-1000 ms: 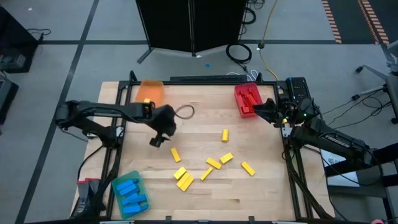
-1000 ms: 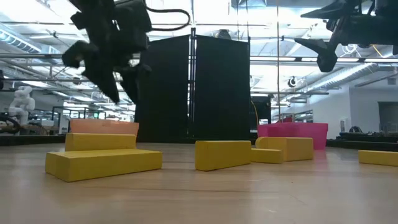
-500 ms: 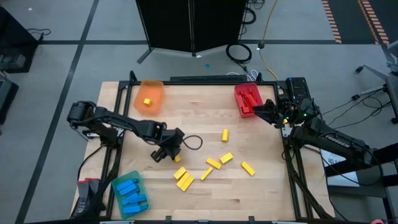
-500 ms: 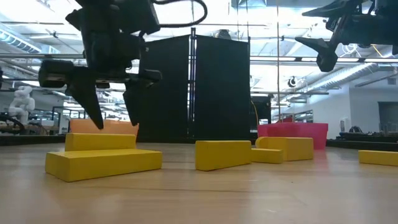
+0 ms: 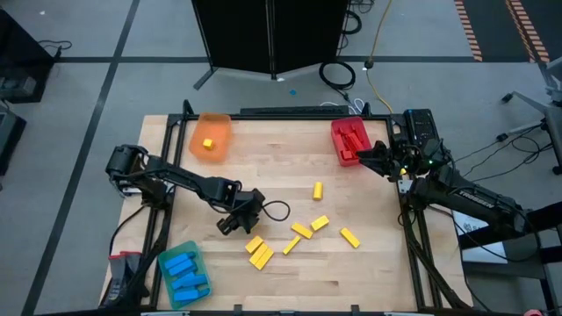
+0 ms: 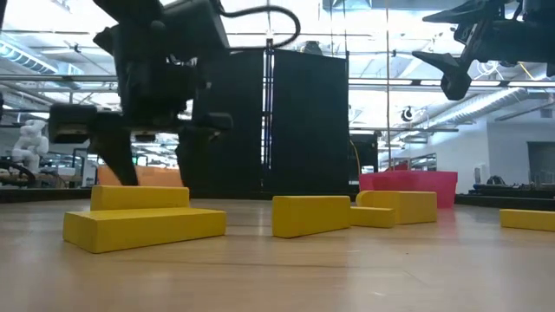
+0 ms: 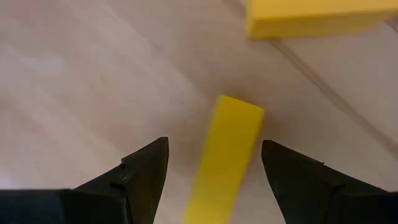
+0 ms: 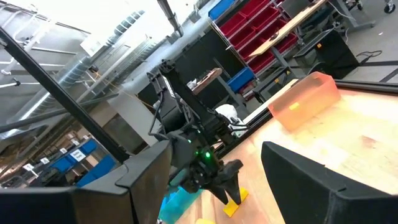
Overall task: Sort blocks
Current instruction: Put the yellow block into the orange transparent bin
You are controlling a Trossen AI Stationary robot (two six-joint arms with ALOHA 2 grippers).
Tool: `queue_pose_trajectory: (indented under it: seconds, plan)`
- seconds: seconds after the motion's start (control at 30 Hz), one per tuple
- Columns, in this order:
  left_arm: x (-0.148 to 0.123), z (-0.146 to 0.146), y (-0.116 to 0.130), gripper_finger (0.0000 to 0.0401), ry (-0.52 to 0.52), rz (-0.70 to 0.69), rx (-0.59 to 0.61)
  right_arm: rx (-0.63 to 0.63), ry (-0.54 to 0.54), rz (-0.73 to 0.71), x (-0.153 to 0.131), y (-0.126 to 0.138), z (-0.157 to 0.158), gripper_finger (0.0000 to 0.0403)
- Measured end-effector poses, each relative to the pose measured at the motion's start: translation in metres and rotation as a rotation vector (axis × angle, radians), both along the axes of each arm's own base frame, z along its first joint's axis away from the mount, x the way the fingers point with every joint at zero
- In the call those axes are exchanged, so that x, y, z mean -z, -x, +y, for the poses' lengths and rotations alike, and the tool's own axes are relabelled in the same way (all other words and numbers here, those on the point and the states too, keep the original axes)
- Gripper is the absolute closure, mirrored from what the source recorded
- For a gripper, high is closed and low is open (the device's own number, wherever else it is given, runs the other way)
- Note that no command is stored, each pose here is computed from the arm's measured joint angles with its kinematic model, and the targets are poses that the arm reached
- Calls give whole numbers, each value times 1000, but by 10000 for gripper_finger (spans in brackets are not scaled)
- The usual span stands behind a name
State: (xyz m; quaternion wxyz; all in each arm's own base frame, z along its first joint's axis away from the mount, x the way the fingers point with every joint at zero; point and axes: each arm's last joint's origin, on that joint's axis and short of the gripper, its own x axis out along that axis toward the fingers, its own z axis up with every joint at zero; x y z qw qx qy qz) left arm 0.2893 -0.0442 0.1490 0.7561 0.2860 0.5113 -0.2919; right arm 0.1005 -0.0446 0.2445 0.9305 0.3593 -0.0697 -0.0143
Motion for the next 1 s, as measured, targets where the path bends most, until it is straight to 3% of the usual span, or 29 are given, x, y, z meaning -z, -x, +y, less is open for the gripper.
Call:
queue_pose_trajectory:
  seconds: [0.27,0.37,0.57,0.7,0.87,1.0]
  plan:
    - [19,-1,-2,148,60,95,33,0,-1,2,0,0,0,154]
    - [20,-1,-1,181,43,96,54,0,-6,11,1,0,0,154]
    - [20,0,0,295,19,103,58,1,-24,40,4,0,0,154]
    - [21,0,0,296,12,104,37,1,-24,40,4,0,0,154]
    - [15,3,0,296,54,108,-169,1,-23,39,4,0,0,154]
    - [2,15,1,296,22,47,-418,2,-23,39,4,0,0,154]
